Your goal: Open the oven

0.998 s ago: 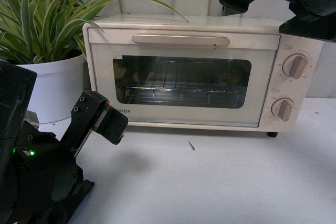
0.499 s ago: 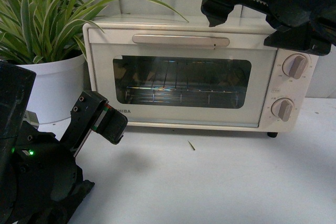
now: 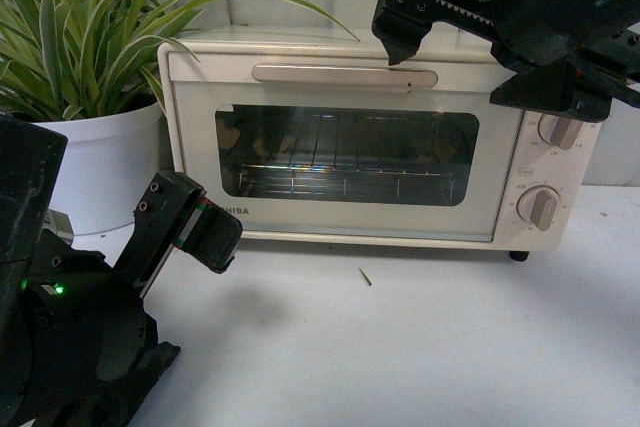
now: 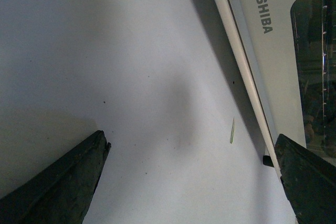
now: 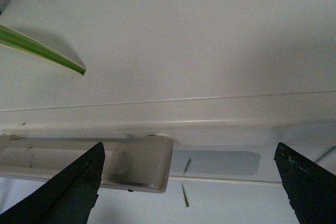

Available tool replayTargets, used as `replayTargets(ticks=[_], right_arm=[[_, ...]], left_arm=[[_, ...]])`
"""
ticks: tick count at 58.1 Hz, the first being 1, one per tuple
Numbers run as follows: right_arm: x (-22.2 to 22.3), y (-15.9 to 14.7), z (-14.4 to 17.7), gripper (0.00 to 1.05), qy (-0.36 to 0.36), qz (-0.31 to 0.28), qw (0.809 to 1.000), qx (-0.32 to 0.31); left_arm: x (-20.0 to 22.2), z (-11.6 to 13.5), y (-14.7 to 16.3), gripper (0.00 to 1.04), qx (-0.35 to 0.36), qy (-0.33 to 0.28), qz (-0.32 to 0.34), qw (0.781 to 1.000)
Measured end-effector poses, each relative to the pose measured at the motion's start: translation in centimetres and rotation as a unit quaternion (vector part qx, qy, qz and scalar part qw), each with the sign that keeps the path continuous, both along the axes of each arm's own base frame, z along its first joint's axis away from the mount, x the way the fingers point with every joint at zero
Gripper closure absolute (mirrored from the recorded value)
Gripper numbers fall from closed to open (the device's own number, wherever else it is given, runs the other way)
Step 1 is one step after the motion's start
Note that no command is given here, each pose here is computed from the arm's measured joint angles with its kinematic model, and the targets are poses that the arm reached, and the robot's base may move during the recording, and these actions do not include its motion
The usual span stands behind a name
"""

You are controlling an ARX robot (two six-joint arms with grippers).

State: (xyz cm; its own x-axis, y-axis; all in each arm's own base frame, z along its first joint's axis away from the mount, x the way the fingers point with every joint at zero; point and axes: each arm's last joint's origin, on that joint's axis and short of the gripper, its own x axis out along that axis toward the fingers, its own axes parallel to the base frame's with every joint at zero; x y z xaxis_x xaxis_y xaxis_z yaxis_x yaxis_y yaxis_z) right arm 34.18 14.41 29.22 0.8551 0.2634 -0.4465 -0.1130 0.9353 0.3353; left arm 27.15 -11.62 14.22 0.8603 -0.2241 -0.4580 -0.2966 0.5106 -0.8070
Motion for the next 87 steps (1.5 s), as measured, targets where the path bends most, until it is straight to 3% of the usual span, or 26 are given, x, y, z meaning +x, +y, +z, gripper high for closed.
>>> replayTargets(ticks=[36,63,72,87], right_arm=[[-0.4,0.0,-0.8,0.09,0.042,0.029,0.998,0.028],[-5.5,0.1,-3.9,0.09,0.034,0.086,0.995,0.028],[-7.6,-0.6,-4.2,0.09,0.000,0.087,0.995,0.041],[-12.7,-3.5,-0.9,0.09,-0.094,0.081,0.988,0.086]], left_arm=[[0.0,0.0,0.0,0.07,0.000,0.000,0.000,1.000],[0.0,0.0,0.0,0.07,0.000,0.000,0.001,1.000],[0.0,0.0,0.1,0.07,-0.002,0.001,-0.001,1.000],[-0.3,-0.1,0.6,0.07,-0.005,0.001,0.006,1.000]])
